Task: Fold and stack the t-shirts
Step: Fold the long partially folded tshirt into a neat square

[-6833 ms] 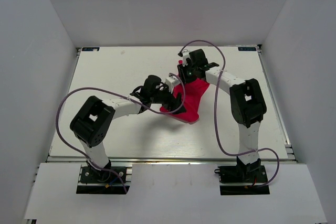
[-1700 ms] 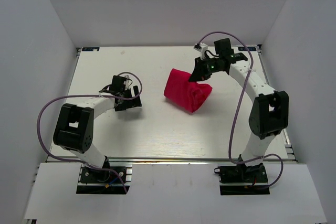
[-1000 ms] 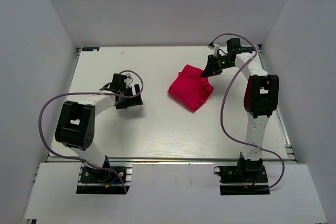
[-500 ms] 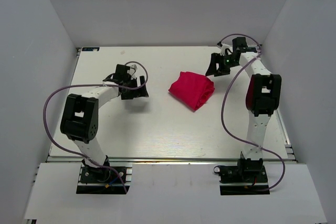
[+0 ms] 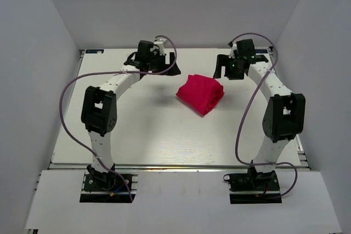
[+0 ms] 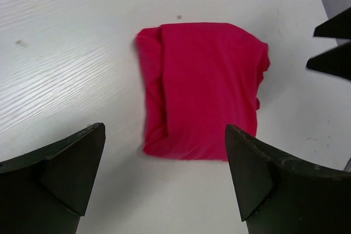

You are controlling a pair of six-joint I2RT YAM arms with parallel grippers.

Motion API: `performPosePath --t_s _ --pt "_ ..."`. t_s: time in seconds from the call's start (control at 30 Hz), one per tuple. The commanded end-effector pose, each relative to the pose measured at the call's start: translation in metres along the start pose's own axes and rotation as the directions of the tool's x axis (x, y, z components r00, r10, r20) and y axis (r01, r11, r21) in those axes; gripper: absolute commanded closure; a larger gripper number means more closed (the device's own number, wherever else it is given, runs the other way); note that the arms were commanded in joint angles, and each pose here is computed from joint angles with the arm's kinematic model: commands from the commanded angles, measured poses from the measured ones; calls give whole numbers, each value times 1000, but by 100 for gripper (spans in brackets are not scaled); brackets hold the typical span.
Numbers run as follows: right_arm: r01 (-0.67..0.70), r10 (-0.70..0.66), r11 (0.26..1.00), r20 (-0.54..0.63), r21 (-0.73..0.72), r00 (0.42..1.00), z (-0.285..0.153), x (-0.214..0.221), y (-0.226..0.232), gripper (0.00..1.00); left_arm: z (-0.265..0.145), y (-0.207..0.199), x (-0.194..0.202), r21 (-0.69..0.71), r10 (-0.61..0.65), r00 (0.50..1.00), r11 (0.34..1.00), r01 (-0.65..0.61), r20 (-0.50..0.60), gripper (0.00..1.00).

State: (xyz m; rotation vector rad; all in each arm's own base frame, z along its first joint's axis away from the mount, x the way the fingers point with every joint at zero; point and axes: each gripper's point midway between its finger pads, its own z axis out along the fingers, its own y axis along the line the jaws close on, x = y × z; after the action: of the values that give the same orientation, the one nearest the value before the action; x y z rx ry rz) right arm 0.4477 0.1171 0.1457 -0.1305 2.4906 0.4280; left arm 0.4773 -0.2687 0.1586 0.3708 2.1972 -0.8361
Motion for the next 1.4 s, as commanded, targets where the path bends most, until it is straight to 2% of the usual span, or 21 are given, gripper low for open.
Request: performPosePath --t_s 0.0,0.17,0.27,0.43,0.63,0.7,0.73,0.77,0.9,0.93,1.1,1.37 --pt "-103 101 995 70 18 992 -2 3 12 10 18 -39 6 117 65 997 991 -60 -35 0" --pt "-173 173 985 6 6 985 13 29 22 20 37 -49 22 148 97 992 985 -85 -77 0" --pt "-179 178 983 -17 -49 984 31 32 31 20 45 -59 40 178 125 987 978 -105 -105 0" --pt "-195 194 971 -20 -140 981 56 25 48 37 54 -70 55 203 152 982 971 -127 -114 0" --pt "-238 233 967 -53 -96 971 70 30 38 54 71 -65 84 205 150 972 972 -112 -181 0" --pt "-232 228 968 -42 -97 973 67 28 38 68 74 -63 88 205 156 970 972 -116 -188 0" --pt "-227 225 968 -33 -106 974 64 26 41 88 74 -63 88 205 156 970 972 -116 -188 0" --pt "-219 220 968 -8 -121 976 57 19 44 100 74 -67 90 212 161 968 970 -120 -191 0" --pt "-191 197 970 28 -148 980 37 14 50 100 80 -62 99 207 154 965 972 -110 -210 0" --pt "-177 189 970 60 -164 980 18 8 56 100 80 -62 99 207 154 965 972 -110 -210 0" --pt "-184 193 973 50 -141 980 2 26 52 100 79 -65 108 227 180 961 965 -131 -211 0" --pt "-222 221 975 -41 -19 974 22 63 22 100 77 -60 116 214 181 955 968 -130 -237 0"
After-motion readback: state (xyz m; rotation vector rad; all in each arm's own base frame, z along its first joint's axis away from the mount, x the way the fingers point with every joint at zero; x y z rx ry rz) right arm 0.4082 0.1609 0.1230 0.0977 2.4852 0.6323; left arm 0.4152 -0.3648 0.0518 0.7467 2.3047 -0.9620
